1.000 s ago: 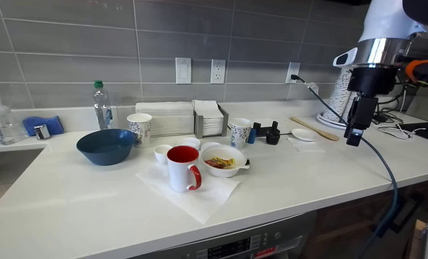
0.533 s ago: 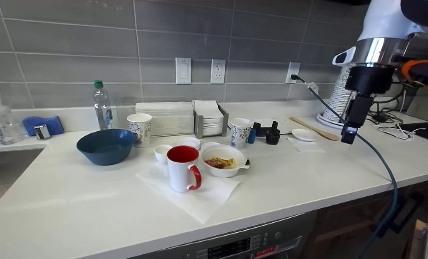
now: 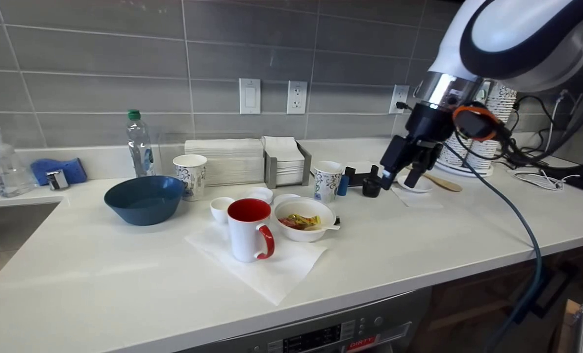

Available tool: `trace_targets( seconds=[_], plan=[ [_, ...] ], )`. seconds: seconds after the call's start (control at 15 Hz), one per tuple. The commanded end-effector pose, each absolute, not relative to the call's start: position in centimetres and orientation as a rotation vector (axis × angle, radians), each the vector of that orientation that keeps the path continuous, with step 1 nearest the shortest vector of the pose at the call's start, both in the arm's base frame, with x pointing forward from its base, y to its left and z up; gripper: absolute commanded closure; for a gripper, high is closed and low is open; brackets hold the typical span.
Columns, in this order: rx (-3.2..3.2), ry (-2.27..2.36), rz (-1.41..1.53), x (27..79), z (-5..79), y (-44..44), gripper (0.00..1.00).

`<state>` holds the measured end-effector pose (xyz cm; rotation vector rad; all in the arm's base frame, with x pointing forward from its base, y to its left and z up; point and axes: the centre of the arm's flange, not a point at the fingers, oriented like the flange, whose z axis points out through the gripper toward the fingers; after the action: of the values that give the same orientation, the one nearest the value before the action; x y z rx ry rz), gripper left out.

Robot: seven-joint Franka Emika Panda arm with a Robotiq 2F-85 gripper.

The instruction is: Move the small mug and put it on the white plate on the right

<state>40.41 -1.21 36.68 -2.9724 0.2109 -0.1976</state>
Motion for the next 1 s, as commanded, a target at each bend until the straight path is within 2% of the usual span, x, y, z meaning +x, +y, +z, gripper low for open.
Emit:
trace_targets(
  seconds=[0.0,0.53,0.93],
  plan=[
    [-2.923,0.505,-0.193,48.3,35.5,1.9,0.0],
    [-2.732,1.088,-0.061,61.9,32.5,5.5,0.0],
    [-2.547,1.43,0.151,68.3,30.1,8.9,0.0]
  ],
)
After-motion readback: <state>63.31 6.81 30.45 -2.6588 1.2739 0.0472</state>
